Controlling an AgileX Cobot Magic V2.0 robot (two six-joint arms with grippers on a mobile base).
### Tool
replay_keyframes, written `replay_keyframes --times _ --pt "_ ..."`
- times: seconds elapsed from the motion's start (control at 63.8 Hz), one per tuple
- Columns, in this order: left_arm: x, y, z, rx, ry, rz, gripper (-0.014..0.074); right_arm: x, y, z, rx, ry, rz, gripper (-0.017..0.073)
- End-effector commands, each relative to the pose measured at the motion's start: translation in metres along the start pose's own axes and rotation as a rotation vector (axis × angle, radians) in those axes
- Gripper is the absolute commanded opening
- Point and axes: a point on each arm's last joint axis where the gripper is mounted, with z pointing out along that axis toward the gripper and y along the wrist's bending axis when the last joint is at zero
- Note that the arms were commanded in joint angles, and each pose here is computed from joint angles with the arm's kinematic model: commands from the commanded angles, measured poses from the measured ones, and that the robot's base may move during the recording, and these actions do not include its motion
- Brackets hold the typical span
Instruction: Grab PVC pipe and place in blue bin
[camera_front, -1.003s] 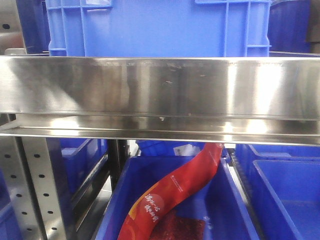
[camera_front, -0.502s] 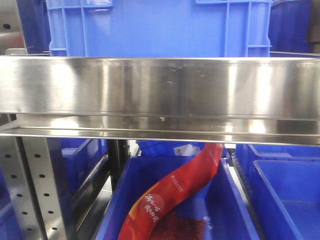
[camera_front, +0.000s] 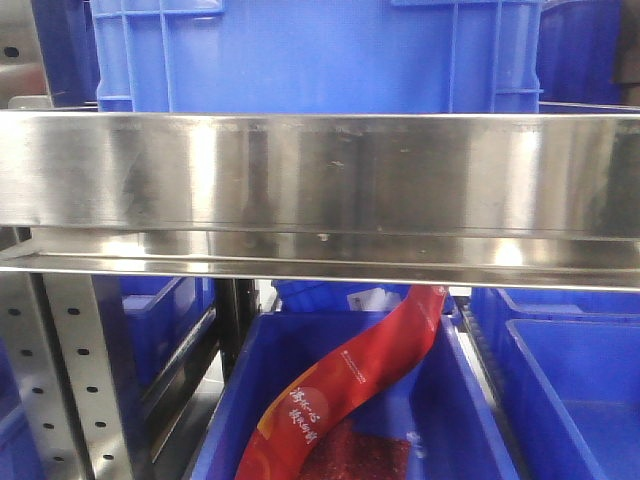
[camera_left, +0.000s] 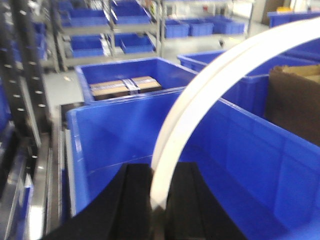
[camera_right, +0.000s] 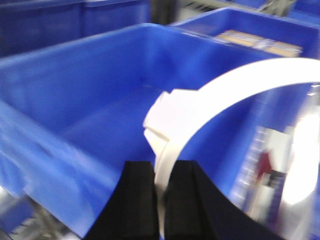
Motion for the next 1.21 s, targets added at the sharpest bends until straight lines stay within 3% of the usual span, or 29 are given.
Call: replay_keyframes --times 0.0,0.11,0.298,0.36,0.47,0.517,0.611,0.705,0.831,0.956,1.081,1.128,1.191 --pt "-0.008 -0.002 0.026 0.008 0.016 0.000 -0.0111 -0.017 0.004 0.018 -0.040 -0.025 0.043 -0.0155" --pt "-0.008 -0.002 0.063 0.009 0.042 0.000 -0.0111 -0.031 0.005 0.049 -0.088 0.004 0.107 -0.0155" --pt "0.001 -0.002 0.103 0.009 0.062 0.000 -0.0111 -0.037 0.004 0.091 -0.115 0.065 0.127 -0.0143" --pt "0.005 -0.002 0.108 0.010 0.074 -0.002 -0.0111 -0.037 0.004 0.098 -0.119 0.082 0.126 -0.0110" --pt "0.008 -0.002 0.112 0.010 0.084 -0.002 -0.0086 -0.035 0.004 0.104 -0.119 0.094 0.128 0.0029" --pt "0.008 -0.002 0.112 0.010 0.087 -0.002 -0.0046 -0.034 0.004 0.106 -0.119 0.099 0.129 0.0108" --pt "0.009 -0.002 0.112 0.010 0.094 -0.002 0.0114 -0.034 0.004 0.106 -0.119 0.094 0.130 0.0216" --pt "0.009 -0.002 0.112 0.010 0.095 -0.002 0.0304 -0.034 0.004 0.106 -0.118 0.092 0.130 0.0235" --pt "0.011 -0.002 0.112 0.010 0.114 -0.002 0.0384 -0.034 0.004 0.106 -0.118 0.092 0.130 0.0235" --pt "0.009 -0.003 0.108 0.018 0.122 -0.025 0.0334 -0.036 0.003 0.106 -0.117 0.085 0.130 0.0234" --pt "-0.003 -0.004 0.092 0.025 0.110 -0.036 0.0125 -0.039 0.004 0.100 -0.118 0.069 0.128 0.0225" --pt "-0.007 -0.004 0.087 0.025 0.103 -0.036 0.0036 -0.041 0.004 0.097 -0.118 0.062 0.127 0.0181" --pt "-0.011 -0.003 0.083 0.023 0.093 -0.036 -0.0073 -0.041 0.004 0.096 -0.116 0.060 0.125 0.0048"
